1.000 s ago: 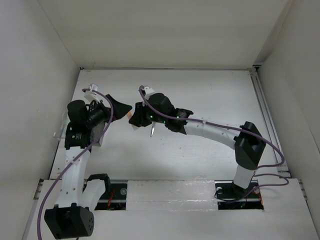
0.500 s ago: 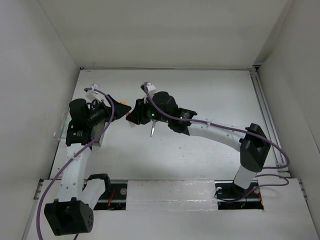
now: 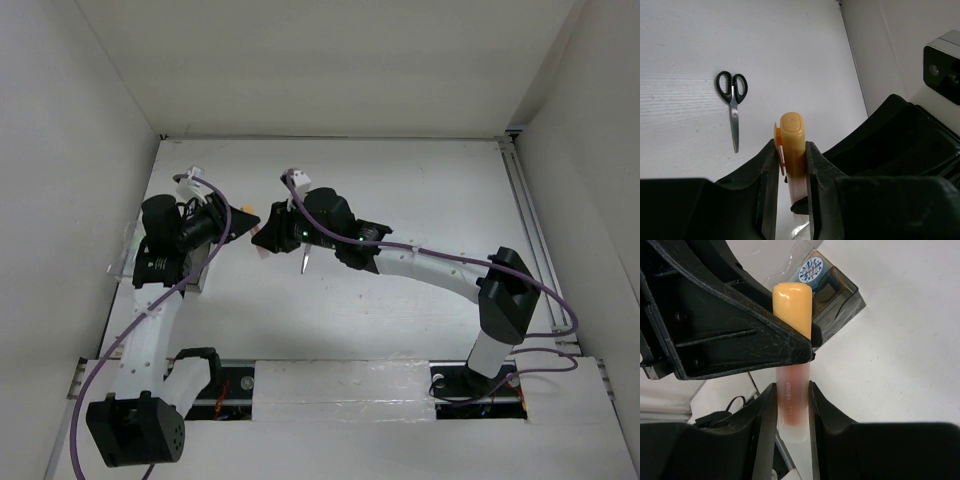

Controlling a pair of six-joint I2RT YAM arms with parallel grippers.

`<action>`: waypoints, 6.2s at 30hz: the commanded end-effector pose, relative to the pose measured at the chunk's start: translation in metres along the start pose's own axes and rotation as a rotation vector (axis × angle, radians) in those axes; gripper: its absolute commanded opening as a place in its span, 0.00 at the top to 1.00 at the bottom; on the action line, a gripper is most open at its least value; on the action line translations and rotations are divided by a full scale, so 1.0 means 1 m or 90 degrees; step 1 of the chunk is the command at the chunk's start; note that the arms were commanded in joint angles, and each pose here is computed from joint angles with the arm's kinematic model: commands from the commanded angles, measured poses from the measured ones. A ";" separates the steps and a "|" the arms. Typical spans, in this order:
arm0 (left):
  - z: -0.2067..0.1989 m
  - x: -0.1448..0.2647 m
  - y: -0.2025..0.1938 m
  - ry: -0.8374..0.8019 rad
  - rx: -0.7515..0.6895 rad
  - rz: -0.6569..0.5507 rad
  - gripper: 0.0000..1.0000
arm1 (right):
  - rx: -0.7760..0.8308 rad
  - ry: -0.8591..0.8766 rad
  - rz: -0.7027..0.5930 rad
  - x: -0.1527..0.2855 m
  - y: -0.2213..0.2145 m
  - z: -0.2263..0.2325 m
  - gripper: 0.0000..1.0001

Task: Sort the stationery into containers
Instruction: Pick up the stationery from the center of the board, then place the stationery in the storage box, then move the scissors to the center of the board.

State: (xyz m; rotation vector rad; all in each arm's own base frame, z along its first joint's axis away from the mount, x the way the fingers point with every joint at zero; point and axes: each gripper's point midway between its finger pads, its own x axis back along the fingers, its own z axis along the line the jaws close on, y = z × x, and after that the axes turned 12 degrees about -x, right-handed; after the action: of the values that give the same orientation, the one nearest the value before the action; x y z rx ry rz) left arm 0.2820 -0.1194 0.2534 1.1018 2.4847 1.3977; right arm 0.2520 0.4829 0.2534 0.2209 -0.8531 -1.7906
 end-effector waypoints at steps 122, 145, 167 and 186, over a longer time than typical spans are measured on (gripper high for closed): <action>-0.052 -0.045 0.142 0.153 -0.313 -0.147 0.00 | 0.022 -0.232 -0.130 0.192 0.019 -0.166 0.31; -0.022 0.034 0.028 0.162 -0.206 -0.155 0.00 | 0.030 -0.553 -0.034 0.079 0.024 -0.232 0.36; -0.016 0.045 0.019 0.182 -0.200 -0.159 0.00 | -0.001 -0.660 -0.003 0.019 0.034 -0.302 0.42; -0.015 0.038 0.013 0.172 -0.196 -0.135 0.00 | -0.022 -0.644 0.045 0.011 0.018 -0.316 0.75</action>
State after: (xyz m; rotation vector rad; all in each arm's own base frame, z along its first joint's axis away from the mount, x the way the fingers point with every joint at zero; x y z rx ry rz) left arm 0.2541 -0.1000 0.2715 0.6343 2.3877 1.8986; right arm 0.4274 0.3290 0.0392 -0.7957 -1.5012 -1.8127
